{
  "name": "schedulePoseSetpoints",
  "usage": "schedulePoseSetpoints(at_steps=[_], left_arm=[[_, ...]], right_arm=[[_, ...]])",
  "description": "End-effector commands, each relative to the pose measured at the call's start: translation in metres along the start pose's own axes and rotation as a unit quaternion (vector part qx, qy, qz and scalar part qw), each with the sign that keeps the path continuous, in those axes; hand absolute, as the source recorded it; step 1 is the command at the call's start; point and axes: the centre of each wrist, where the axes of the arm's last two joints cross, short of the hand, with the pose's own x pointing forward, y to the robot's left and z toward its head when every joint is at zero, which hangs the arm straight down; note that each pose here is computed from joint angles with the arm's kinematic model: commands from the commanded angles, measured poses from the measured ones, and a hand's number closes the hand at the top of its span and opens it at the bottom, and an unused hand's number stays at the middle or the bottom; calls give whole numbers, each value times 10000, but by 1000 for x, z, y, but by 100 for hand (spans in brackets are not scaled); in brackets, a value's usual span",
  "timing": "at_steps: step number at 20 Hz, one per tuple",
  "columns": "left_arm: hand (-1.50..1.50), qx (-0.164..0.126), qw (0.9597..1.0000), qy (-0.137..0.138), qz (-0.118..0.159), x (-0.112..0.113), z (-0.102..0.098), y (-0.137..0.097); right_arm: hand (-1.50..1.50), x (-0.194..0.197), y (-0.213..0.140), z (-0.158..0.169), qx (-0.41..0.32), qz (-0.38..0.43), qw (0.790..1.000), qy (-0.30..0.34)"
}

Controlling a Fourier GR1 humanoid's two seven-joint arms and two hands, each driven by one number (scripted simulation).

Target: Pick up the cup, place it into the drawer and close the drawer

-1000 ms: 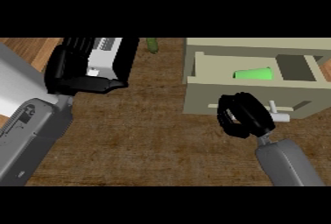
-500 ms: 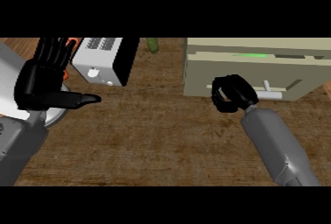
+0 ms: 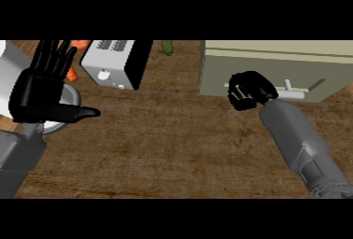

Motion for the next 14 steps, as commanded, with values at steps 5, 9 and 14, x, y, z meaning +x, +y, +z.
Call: schedulePoseSetpoints(at_steps=[5,9,14], left_arm=[[-150,-217,9997,77,125,-6,3,-2],[-150,-227,9994,83,254,-9,4,0],[-150,-260,9990,133,329,-21,4,-14]], right_arm=[[150,-29,-56,8,-267,-137,9986,430],[150,-26,-61,4,-378,-328,9979,412],[150,-33,-72,9,-653,-451,9967,157]])
